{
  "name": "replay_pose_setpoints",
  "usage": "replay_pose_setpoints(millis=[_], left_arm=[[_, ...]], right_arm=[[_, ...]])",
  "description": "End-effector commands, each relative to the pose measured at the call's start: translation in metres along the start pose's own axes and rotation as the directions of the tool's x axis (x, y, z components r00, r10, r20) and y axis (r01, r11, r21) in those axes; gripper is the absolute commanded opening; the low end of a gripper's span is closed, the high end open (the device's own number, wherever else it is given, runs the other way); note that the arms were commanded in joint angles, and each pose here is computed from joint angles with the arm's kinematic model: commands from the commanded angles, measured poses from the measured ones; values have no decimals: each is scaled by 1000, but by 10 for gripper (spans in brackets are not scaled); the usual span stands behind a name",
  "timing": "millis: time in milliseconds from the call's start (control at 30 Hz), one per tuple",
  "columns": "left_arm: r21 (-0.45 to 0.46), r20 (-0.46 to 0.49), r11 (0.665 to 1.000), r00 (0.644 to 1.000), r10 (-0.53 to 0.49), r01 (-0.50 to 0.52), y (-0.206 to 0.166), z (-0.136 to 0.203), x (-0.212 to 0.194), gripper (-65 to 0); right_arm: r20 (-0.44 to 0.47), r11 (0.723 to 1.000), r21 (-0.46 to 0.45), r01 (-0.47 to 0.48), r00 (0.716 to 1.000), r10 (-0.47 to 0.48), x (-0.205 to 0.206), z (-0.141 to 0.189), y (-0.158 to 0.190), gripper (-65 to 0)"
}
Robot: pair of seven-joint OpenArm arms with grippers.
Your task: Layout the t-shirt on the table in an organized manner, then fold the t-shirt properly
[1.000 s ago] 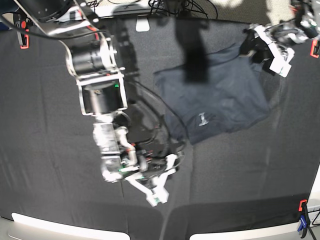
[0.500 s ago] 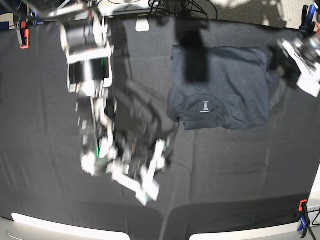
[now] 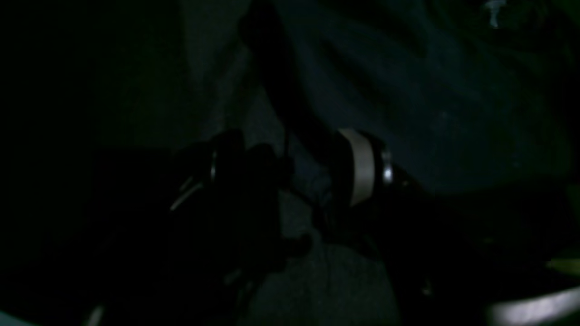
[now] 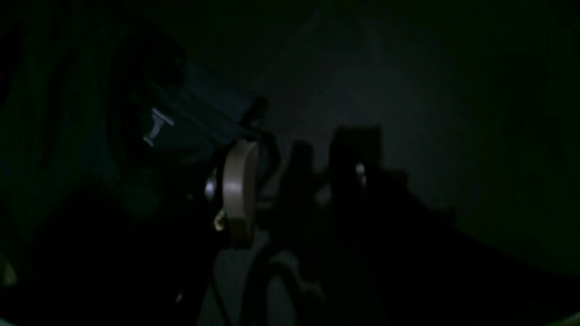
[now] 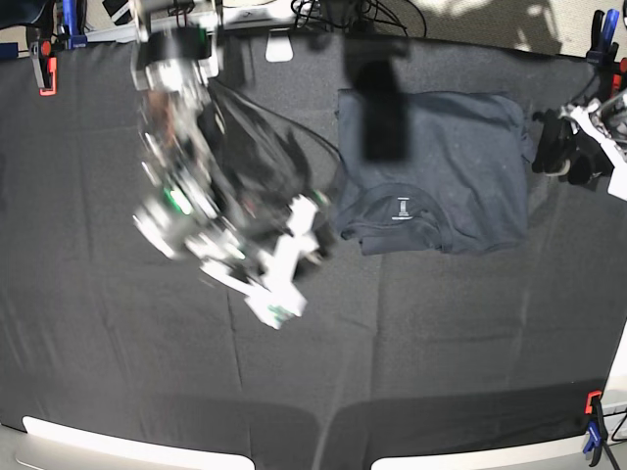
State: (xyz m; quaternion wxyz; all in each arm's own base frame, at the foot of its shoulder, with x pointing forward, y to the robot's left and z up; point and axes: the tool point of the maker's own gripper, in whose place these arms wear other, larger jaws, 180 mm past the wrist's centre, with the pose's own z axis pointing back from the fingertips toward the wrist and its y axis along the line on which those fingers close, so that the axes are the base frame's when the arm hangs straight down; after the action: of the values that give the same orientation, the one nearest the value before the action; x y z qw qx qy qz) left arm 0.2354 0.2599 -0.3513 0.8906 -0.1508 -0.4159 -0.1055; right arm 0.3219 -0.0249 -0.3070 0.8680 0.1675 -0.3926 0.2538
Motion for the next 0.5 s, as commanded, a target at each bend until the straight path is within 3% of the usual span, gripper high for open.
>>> replay_pose_setpoints(millis=[0, 100, 233, 467], left_arm=[[1, 41, 1000, 999, -23, 23, 2, 4, 14, -396], [-4, 47, 1000, 999, -6, 7, -2, 2, 12, -434], [-19, 56, 999, 998, 40, -39, -12, -3, 3, -435], [-21, 47, 992, 991, 127, -126, -32, -9, -26, -435]], right_arm=[[59, 1000, 5, 6, 998, -6, 10, 11, 3, -402], [78, 998, -20, 62, 995, -61, -8, 34, 3, -402], [76, 991, -59, 119, 991, -115, -34, 63, 2, -402], [4, 976, -124, 179, 984, -180, -82, 93, -2, -402]])
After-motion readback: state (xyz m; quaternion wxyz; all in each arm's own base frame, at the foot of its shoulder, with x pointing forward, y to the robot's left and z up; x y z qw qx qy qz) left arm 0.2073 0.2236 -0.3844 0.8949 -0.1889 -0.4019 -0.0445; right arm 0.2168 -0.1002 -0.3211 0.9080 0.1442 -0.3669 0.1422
